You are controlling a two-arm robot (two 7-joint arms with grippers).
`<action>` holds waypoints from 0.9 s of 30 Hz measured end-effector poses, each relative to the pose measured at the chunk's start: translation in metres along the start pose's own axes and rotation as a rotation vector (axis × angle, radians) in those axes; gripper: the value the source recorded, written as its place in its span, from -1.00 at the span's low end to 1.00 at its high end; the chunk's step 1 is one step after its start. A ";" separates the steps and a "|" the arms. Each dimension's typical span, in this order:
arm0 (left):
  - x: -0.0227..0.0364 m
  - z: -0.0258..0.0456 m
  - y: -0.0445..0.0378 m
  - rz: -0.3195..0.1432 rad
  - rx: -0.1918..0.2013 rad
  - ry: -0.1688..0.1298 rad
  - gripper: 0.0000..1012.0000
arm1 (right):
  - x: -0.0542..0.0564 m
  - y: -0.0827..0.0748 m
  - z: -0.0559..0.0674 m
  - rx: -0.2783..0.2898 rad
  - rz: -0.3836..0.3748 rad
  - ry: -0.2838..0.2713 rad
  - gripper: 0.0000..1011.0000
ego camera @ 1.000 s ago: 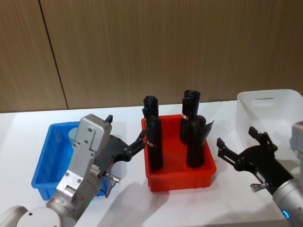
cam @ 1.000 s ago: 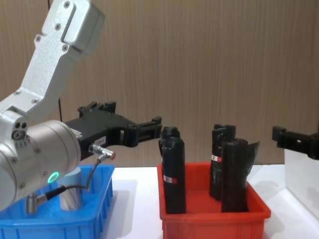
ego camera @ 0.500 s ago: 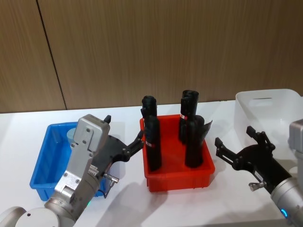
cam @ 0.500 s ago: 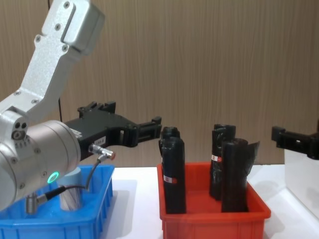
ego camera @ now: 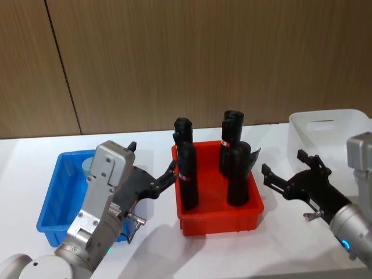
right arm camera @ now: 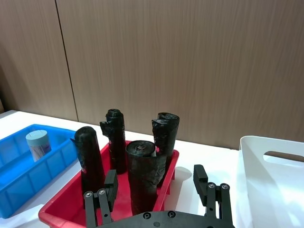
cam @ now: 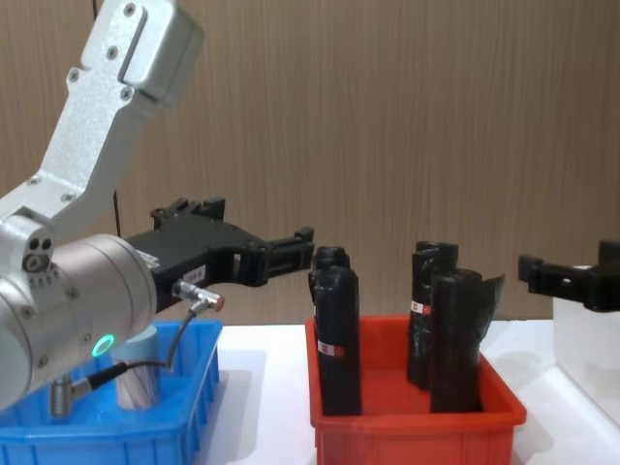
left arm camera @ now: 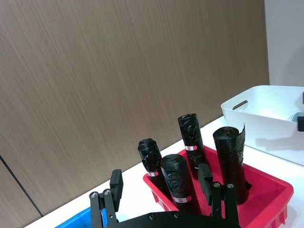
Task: Pick the cotton swabs from the blue box and place them into the white box.
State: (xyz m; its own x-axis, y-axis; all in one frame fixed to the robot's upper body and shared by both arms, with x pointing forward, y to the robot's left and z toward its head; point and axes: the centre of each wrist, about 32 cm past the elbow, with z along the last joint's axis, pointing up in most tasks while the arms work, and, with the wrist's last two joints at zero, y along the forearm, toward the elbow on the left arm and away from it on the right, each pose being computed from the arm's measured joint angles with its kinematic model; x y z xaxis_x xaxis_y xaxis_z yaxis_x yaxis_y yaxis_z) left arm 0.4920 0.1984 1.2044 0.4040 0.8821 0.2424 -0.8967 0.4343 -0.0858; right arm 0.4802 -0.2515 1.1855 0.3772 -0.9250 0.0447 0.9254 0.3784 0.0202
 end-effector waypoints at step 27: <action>0.0000 0.0000 0.0000 0.000 0.000 0.000 0.98 | 0.051 0.067 -0.026 -0.051 0.179 0.089 0.98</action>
State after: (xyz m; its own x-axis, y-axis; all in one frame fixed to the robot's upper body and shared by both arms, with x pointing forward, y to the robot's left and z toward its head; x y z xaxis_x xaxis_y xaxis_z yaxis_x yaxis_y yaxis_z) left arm 0.4920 0.1984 1.2044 0.4040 0.8820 0.2425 -0.8967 0.4343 -0.0859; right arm 0.5628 -0.2741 1.1629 0.5356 -0.8433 -0.0453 0.8430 0.5371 -0.0306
